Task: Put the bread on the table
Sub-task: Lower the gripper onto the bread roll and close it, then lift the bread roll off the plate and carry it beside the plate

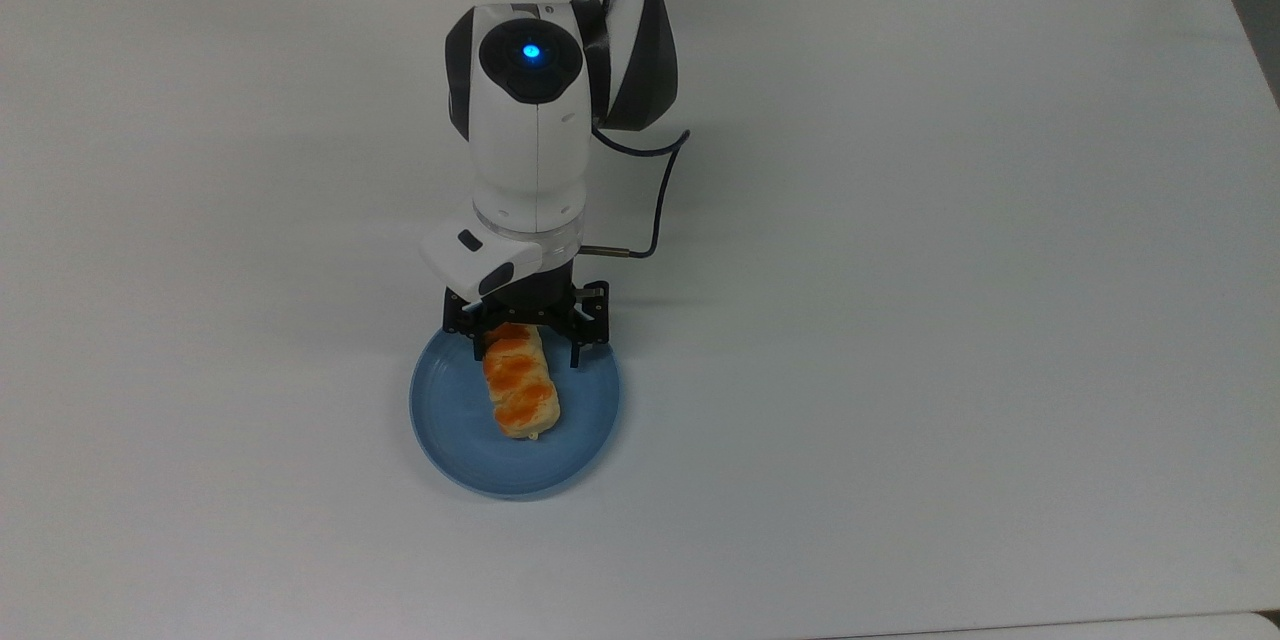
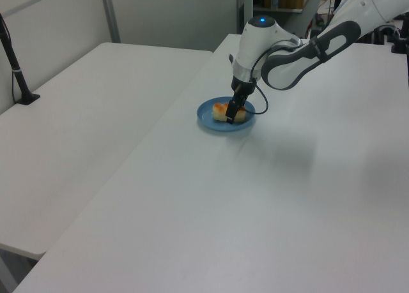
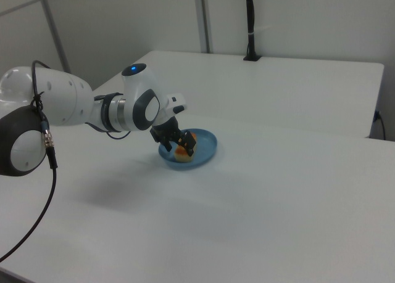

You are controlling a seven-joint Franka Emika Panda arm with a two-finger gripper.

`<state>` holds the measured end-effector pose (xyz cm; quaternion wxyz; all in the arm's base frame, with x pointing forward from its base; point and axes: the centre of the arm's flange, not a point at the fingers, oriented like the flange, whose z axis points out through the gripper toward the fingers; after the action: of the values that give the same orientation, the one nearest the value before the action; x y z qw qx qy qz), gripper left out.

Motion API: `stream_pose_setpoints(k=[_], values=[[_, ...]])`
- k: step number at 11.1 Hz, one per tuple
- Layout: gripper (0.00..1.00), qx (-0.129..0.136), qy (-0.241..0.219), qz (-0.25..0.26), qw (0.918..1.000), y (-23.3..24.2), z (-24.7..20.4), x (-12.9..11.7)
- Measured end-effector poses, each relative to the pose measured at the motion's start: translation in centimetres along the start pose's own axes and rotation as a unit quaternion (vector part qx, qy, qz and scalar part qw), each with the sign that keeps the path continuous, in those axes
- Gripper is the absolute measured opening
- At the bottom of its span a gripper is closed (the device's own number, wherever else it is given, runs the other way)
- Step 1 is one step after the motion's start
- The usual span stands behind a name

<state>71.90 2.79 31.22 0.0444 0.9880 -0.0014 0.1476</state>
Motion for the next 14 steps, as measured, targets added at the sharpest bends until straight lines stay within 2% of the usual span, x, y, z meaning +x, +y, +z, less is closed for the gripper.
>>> stream_pose_setpoints(k=[3,4,6,8,10,14], values=[[0.48,-0.001,0.008,0.017,0.9998,0.4,-0.6,0.6],[0.37,-0.001,0.014,0.025,0.9996,0.5,-1.1,1.0],[0.3,-0.002,0.03,0.029,0.9991,0.7,-3.5,1.9],[0.3,0.004,0.019,0.02,0.9996,-1.1,-6.5,2.1],[0.3,0.016,-0.014,0.002,0.9998,-5.2,-8.9,1.2],[0.3,0.032,-0.054,0.032,0.9975,-15.5,-10.7,-1.8]])
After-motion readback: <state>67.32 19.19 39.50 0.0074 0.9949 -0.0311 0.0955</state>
